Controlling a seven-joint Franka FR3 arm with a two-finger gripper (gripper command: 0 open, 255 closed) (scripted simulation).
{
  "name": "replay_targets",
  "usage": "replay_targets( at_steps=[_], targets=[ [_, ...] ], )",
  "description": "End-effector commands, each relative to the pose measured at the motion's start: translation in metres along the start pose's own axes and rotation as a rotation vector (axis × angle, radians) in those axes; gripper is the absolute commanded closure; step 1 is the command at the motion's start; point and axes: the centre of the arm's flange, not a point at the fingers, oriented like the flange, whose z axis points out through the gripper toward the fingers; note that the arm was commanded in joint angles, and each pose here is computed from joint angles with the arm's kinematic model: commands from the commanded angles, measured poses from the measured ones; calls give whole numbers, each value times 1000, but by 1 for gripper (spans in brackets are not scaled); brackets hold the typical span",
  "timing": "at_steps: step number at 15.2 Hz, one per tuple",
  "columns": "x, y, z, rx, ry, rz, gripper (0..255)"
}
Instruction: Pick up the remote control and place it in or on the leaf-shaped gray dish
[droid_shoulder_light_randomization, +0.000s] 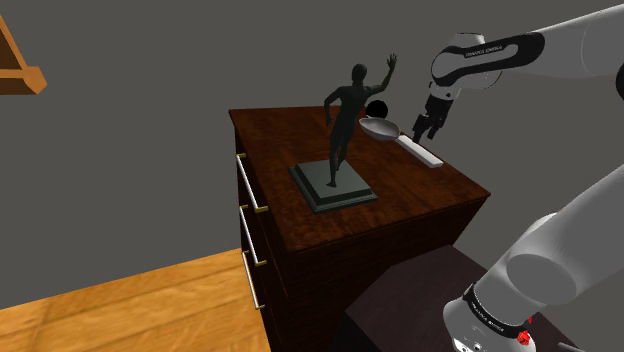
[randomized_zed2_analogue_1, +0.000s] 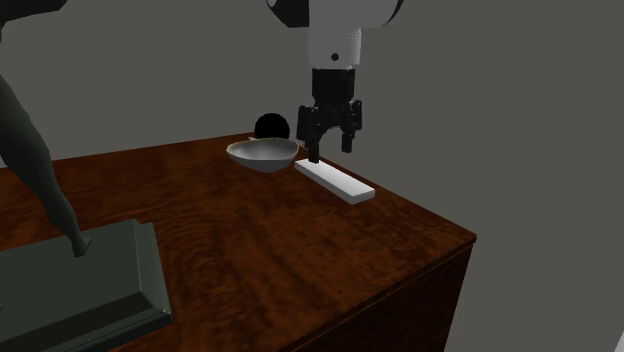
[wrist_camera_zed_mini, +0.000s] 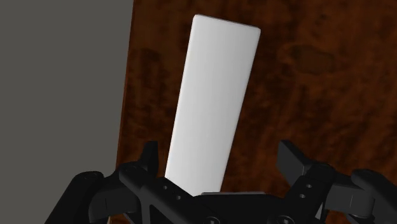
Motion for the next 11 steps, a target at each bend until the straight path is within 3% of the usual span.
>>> replay_targets(
  at_steps=[1, 7, 11],
  targets=[
    [4, 8, 11, 4, -1, -1, 0],
    [4, 8, 46, 4, -1, -1, 0],
    [4, 8, 46, 4, -1, -1, 0]
  ],
)
